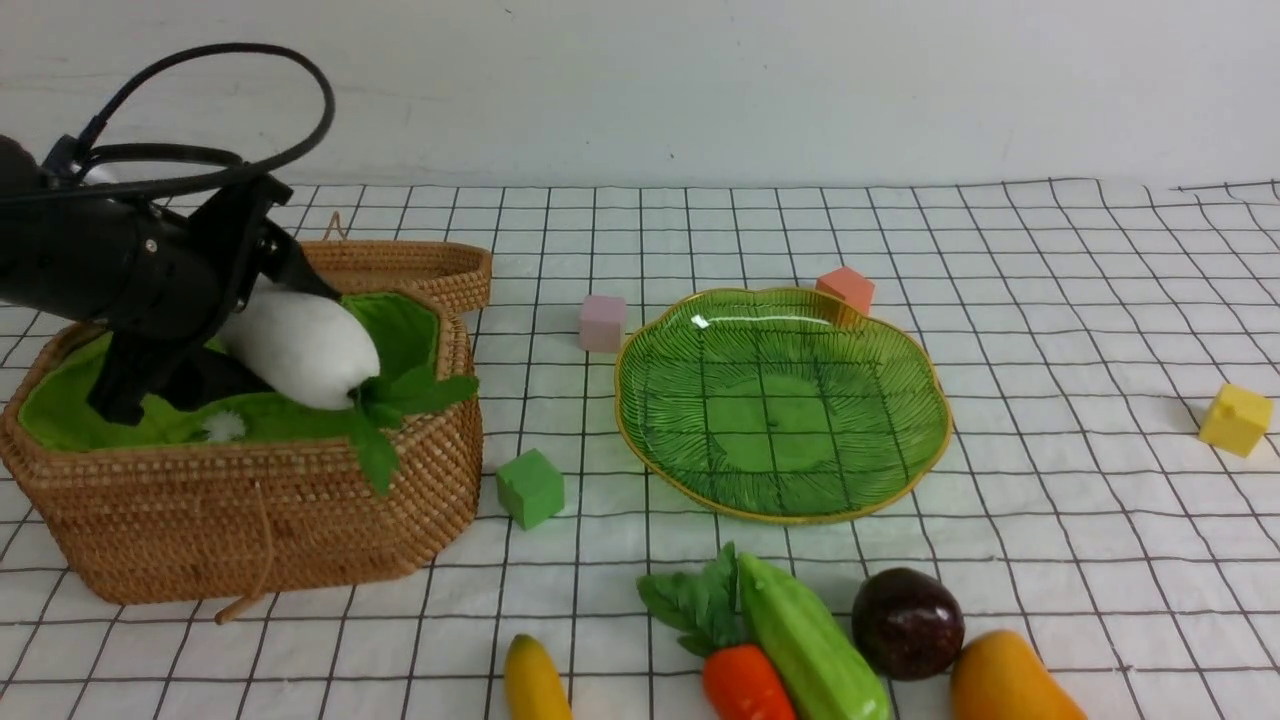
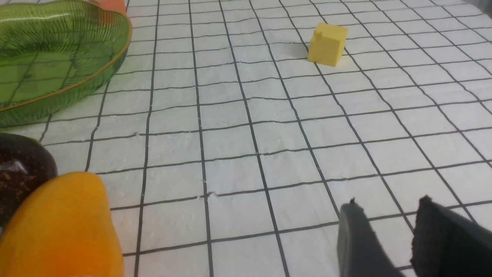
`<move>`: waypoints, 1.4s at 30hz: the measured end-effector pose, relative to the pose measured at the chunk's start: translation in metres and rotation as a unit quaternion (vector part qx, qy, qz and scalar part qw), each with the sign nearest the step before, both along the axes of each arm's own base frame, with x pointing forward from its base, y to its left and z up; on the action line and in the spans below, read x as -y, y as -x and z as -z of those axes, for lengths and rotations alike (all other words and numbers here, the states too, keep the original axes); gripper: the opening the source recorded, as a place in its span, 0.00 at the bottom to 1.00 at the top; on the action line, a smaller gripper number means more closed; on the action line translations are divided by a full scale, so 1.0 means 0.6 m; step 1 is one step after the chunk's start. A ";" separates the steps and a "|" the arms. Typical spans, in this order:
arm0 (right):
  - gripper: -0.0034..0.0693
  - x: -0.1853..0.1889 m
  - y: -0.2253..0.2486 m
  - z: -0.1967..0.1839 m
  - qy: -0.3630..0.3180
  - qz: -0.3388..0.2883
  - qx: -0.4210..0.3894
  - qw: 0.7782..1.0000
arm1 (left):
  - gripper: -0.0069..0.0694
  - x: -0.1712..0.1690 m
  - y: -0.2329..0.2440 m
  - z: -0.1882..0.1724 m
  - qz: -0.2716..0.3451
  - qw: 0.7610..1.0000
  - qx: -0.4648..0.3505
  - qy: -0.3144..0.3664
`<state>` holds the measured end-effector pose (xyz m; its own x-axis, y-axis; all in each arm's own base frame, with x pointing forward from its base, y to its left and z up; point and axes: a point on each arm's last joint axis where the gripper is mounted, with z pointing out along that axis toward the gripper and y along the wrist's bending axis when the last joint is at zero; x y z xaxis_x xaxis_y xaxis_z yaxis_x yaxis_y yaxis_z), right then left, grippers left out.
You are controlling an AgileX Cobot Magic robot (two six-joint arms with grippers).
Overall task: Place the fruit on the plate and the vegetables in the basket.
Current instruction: Take a daikon with your left arm and place it on the basket on the left, then use the left arm to grab a banana and put it into the right plate
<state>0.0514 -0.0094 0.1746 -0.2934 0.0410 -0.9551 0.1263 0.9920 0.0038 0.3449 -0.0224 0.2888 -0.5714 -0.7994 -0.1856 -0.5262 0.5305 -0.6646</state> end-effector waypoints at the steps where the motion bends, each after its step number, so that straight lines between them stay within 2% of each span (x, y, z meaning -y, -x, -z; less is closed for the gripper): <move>1: 0.38 0.000 0.000 0.000 0.000 0.000 0.000 1.000 | 0.83 0.000 -0.002 -0.002 0.002 1.000 0.002 -0.002; 4: 0.38 0.000 0.000 0.000 0.000 0.000 0.000 1.000 | 0.95 0.000 -0.004 -0.016 0.020 0.999 0.018 -0.017; 8: 0.38 0.000 0.000 0.000 0.000 0.000 0.000 1.000 | 0.97 0.001 0.002 -0.034 0.048 0.997 0.035 -0.041; 13: 0.38 0.000 0.000 0.000 0.000 0.000 0.000 1.000 | 0.93 0.000 0.028 -0.067 0.075 0.993 0.054 -0.072; 17: 0.38 0.000 0.000 0.000 0.000 0.000 0.000 1.000 | 0.85 0.017 0.092 -0.108 0.159 0.977 0.049 -0.133; 21: 0.38 0.000 0.000 0.000 0.000 0.000 0.000 1.000 | 0.83 0.066 0.154 -0.106 0.234 0.960 0.026 -0.153; 26: 0.38 0.000 0.000 0.000 0.000 0.000 0.000 1.000 | 0.83 0.159 0.215 -0.045 0.285 0.952 -0.021 -0.110; 33: 0.38 0.000 0.000 0.000 0.000 0.000 0.000 1.000 | 0.83 0.265 0.205 0.064 0.299 0.948 -0.062 -0.089; 42: 0.38 0.000 0.000 0.000 0.000 0.000 0.000 1.000 | 0.83 0.303 0.170 0.209 0.281 0.934 -0.184 -0.120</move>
<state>0.0514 -0.0094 0.1746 -0.2934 0.0410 -0.9551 0.1263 0.9920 0.0038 0.2431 -0.2041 0.1636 -0.9487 -0.3150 -0.0285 -0.2899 0.9020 -0.3199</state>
